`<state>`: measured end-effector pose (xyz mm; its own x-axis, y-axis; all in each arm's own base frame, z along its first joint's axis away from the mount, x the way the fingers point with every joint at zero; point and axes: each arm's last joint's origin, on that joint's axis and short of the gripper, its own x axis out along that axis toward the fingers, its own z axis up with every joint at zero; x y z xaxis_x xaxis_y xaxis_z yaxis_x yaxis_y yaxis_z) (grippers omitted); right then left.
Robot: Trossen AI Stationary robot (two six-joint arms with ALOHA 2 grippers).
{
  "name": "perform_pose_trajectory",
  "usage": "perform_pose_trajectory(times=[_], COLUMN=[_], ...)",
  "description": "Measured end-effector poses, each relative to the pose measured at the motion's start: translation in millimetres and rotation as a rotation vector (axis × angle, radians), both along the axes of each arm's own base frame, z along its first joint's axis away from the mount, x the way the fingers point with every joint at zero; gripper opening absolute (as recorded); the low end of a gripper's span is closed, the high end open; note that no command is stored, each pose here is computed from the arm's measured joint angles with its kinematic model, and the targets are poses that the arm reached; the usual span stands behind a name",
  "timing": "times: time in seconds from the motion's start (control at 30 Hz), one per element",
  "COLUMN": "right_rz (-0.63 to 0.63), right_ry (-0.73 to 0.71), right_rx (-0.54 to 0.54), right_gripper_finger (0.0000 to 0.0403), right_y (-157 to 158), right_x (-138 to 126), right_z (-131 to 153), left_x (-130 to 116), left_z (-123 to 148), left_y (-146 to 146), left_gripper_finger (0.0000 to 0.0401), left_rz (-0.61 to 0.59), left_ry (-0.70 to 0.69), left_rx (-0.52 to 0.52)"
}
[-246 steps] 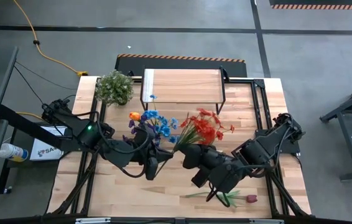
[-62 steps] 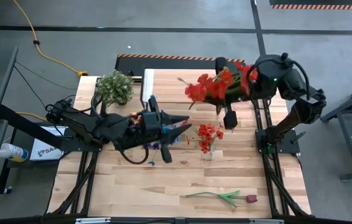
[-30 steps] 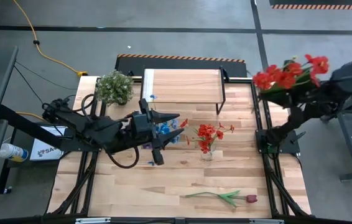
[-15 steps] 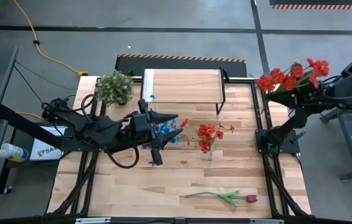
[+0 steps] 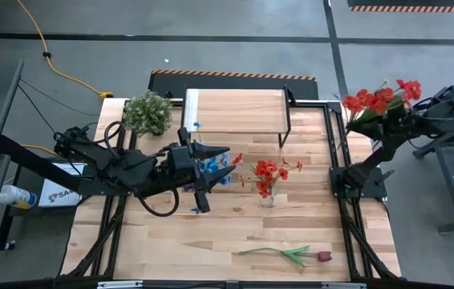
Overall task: Pick and place flowers into a vace then onto a shelf
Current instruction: Put the red flowers into the right transparent vase
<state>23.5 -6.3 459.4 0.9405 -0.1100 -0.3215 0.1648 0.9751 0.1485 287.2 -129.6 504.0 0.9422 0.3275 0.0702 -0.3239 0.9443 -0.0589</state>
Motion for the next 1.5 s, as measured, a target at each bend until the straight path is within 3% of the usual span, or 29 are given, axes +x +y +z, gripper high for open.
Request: perform_pose_trajectory(times=[0.47,1.0,1.5], right_rz=[0.083,0.182,0.297], right_ry=[-0.100,-0.249,-0.503], right_rx=[0.112,0.178,0.209], right_gripper_finger=[0.0000,0.0000,0.0000], right_y=[1.3,35.4,57.1], right_x=[-1.4,36.5,57.3], right_z=[-78.1,-134.6,-164.2], left_x=[-0.5,-0.7,-0.7], left_z=[0.2,-0.2,-0.3], left_y=[1.2,2.1,2.2], left_gripper_finger=[0.0232,0.0232,0.0232], left_rz=[0.045,0.081,0.086], left_ry=[-0.001,0.002,0.004], left_rx=[-0.006,-0.009,-0.008])
